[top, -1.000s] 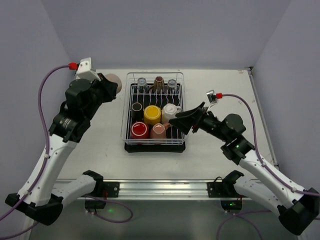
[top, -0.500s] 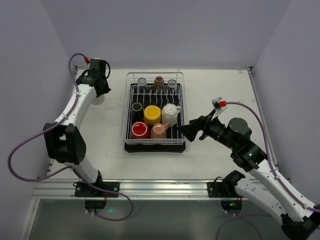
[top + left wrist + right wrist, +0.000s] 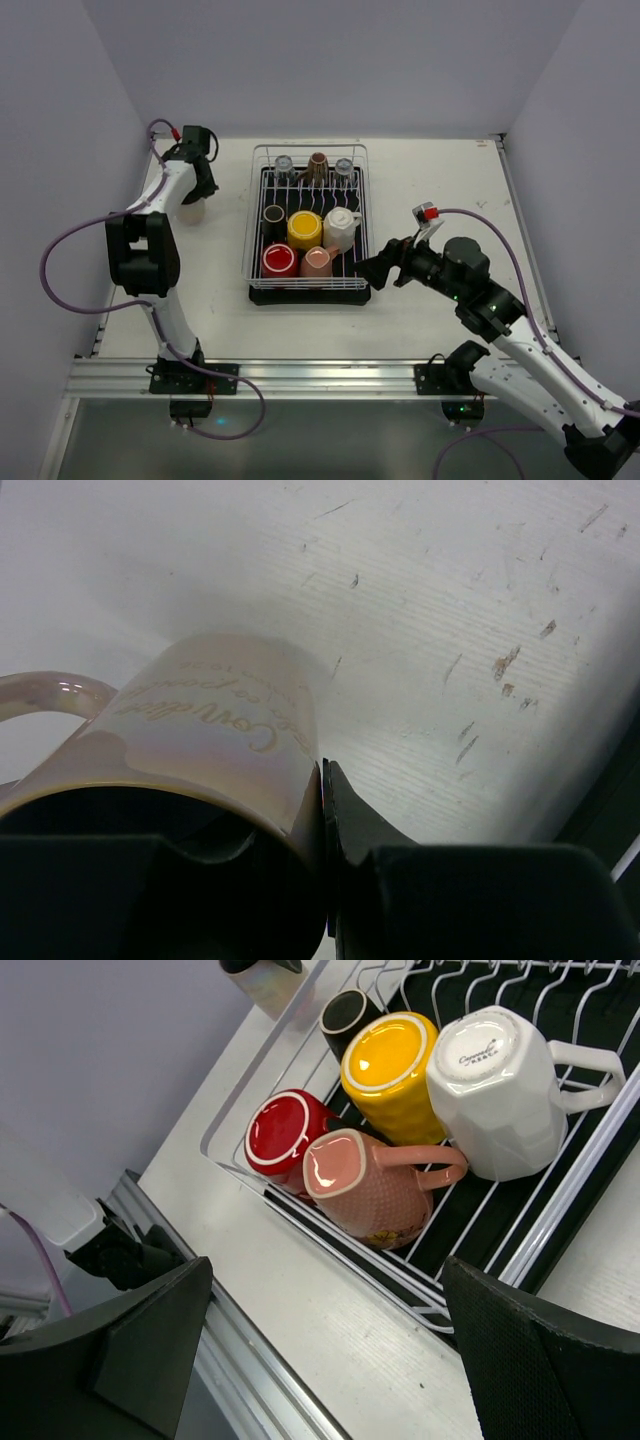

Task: Unload the cups from the dish rack

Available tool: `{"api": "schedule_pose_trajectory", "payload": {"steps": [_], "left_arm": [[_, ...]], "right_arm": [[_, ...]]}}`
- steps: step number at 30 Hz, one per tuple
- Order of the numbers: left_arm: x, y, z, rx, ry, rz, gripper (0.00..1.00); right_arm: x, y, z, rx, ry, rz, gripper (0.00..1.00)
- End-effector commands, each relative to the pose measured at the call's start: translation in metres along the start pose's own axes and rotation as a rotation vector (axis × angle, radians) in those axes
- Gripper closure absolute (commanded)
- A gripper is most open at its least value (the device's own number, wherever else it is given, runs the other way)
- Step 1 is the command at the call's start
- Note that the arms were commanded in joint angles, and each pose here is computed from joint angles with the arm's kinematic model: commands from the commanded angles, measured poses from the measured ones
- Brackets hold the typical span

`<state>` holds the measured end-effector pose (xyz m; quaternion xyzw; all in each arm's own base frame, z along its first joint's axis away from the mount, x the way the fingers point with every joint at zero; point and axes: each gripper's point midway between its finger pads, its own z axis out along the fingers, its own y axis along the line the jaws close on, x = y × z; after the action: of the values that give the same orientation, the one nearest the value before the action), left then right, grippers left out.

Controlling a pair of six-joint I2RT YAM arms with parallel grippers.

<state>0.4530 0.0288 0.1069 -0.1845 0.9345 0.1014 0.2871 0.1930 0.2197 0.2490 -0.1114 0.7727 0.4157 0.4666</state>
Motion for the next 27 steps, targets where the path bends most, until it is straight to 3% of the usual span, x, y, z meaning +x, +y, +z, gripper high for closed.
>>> {"api": "schedule_pose_trajectory", "payload": {"steps": [1,5,12,15,16,19,22,27], "left_arm": [[-0.027,0.006,0.002,-0.011,-0.108,-0.025,0.84],[-0.018,0.009,0.010,-0.003,-0.094,-0.034,0.74],[-0.010,0.019,0.021,0.041,-0.078,-0.081,0.76],[-0.017,0.019,0.014,0.056,-0.098,-0.089,0.60],[-0.021,0.018,0.010,0.064,-0.109,-0.094,0.48],[-0.035,0.016,-0.006,0.098,-0.150,-0.112,0.26],[-0.050,0.013,-0.026,0.138,-0.198,-0.132,0.10],[-0.071,0.014,-0.066,0.193,-0.298,-0.174,0.00]], "right_arm": [[-0.001,-0.004,0.001,0.024,0.000,-0.025,0.01],[-0.004,-0.003,-0.001,0.027,-0.007,-0.030,0.01],[-0.010,0.000,-0.005,0.032,-0.023,-0.035,0.01],[-0.011,0.000,-0.005,0.035,-0.020,-0.036,0.01],[-0.011,-0.001,-0.004,0.038,-0.018,-0.035,0.01],[-0.011,0.000,-0.001,0.041,-0.008,-0.038,0.01],[-0.011,-0.001,0.006,0.065,0.010,-0.052,0.01],[-0.003,-0.001,0.021,0.115,0.074,-0.094,0.01]]}}
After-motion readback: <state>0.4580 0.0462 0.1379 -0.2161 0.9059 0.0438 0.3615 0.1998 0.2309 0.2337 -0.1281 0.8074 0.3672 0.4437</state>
